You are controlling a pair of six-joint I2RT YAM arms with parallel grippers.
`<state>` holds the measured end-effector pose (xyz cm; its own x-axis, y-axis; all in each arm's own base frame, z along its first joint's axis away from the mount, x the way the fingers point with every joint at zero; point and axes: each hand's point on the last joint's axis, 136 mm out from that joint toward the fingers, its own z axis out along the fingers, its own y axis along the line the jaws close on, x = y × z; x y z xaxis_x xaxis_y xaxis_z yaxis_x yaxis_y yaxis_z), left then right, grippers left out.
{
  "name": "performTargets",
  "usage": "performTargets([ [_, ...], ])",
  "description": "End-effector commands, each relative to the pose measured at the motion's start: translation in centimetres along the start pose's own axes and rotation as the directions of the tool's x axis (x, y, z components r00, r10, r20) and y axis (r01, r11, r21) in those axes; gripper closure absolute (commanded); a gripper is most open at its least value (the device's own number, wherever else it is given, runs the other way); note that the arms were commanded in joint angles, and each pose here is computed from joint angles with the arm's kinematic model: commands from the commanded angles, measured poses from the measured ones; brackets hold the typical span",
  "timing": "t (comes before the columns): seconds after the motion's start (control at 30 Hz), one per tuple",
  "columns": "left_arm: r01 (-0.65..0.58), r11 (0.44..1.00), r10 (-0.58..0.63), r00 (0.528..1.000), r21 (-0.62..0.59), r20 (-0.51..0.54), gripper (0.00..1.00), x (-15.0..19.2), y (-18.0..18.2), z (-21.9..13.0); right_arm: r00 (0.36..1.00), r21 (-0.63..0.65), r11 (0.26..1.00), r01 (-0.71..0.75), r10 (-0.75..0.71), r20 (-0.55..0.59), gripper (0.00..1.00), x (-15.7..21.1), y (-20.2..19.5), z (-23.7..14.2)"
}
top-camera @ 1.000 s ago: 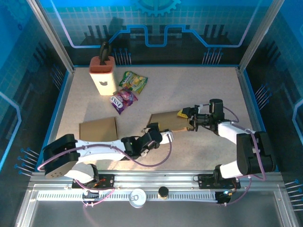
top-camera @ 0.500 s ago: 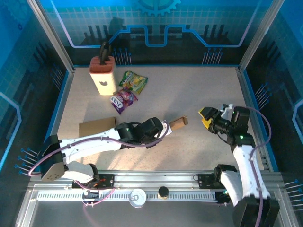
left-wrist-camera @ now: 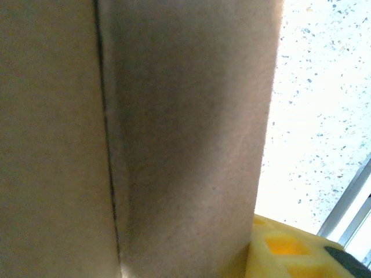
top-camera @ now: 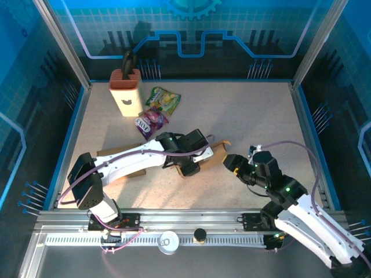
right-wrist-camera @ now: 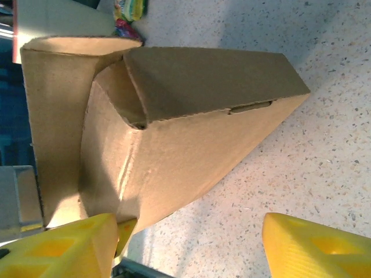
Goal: Fold the paper box
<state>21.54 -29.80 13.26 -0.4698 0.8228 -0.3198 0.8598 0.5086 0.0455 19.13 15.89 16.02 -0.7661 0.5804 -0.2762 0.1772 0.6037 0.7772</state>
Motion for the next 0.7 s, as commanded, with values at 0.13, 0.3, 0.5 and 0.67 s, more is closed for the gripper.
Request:
performTargets([
  [0.13, -0.007, 0.995, 0.02, 0.991, 0.102, -0.131, 0.55, 1.1, -0.7, 1.0, 0.987, 0.01, 0.997, -0.072, 0.07, 0.145, 0.31, -2.4, 1.0, 1.1],
  [0.3, -0.013, 0.995, 0.025, 0.991, 0.098, -0.128, 0.53, 0.3, -0.1, 1.8, 0.98, -0.03, 0.991, -0.13, 0.133, 0.145, 0.31, -3.5, 1.7, 1.7],
  [0.5, -0.011, 0.995, 0.02, 0.995, 0.095, -0.099, 0.51, -0.3, 0.2, 2.0, 0.979, -0.052, 0.982, -0.18, 0.184, 0.091, 0.33, -3.1, 2.1, 3.2],
  [0.67, -0.012, 0.995, 0.02, 0.996, 0.096, -0.086, 0.5, -0.7, 0.3, 2.0, 0.975, -0.038, 0.979, -0.201, 0.204, 0.092, 0.35, -3.1, 1.8, 3.8],
])
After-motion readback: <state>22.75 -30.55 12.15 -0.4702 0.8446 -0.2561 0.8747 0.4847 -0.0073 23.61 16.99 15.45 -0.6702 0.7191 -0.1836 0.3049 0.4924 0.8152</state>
